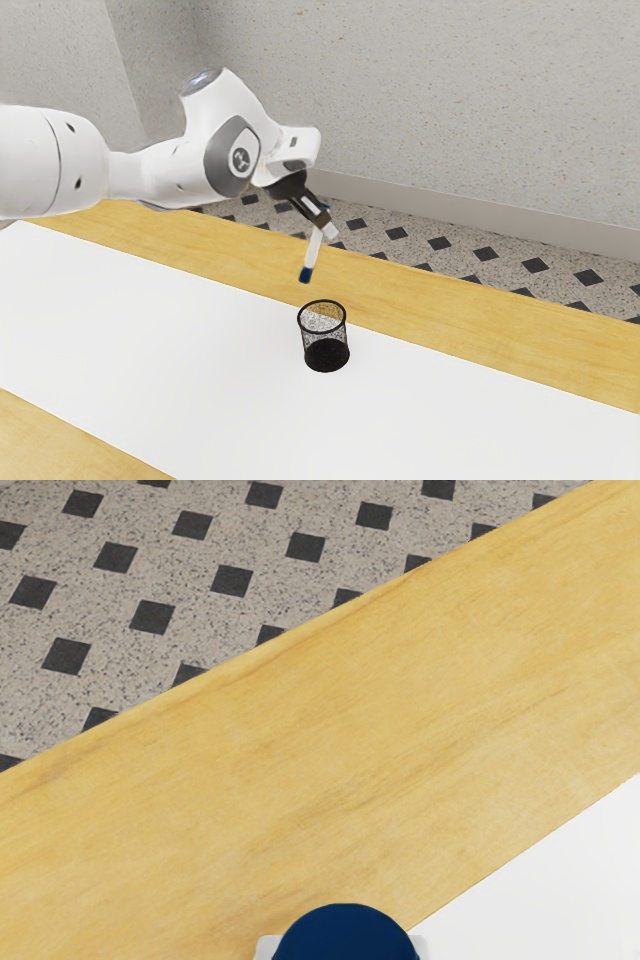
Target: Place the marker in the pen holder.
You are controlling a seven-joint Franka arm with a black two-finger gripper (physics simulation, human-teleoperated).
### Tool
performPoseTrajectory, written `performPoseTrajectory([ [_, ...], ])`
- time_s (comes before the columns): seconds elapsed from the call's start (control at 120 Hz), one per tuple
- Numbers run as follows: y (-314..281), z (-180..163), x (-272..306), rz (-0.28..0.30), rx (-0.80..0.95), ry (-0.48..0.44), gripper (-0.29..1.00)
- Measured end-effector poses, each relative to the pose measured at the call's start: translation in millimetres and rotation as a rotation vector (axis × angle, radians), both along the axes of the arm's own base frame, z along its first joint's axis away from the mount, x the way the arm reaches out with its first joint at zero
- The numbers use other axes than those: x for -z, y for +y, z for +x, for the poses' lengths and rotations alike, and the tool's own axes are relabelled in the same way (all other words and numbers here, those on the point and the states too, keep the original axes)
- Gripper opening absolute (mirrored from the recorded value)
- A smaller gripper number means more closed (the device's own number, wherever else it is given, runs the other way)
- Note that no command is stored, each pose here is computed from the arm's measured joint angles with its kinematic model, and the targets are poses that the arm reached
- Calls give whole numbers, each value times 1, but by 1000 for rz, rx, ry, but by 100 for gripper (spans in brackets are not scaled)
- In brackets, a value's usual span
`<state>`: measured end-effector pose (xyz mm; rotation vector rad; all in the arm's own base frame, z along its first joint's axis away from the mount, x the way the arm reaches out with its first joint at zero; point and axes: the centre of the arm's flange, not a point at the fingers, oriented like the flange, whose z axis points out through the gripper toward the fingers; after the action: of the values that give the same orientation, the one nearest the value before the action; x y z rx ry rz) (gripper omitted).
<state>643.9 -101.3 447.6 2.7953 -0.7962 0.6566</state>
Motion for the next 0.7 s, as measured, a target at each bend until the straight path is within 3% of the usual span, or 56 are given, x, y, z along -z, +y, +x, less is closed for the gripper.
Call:
performPoseTrajectory([
  [0.183, -28, -18, 47, -56, -20, 63, -5],
  [0.492, -29, -19, 72, -64, -58, 71, -4],
  [0.7, -32, -17, 68, -69, -40, 53, 38],
])
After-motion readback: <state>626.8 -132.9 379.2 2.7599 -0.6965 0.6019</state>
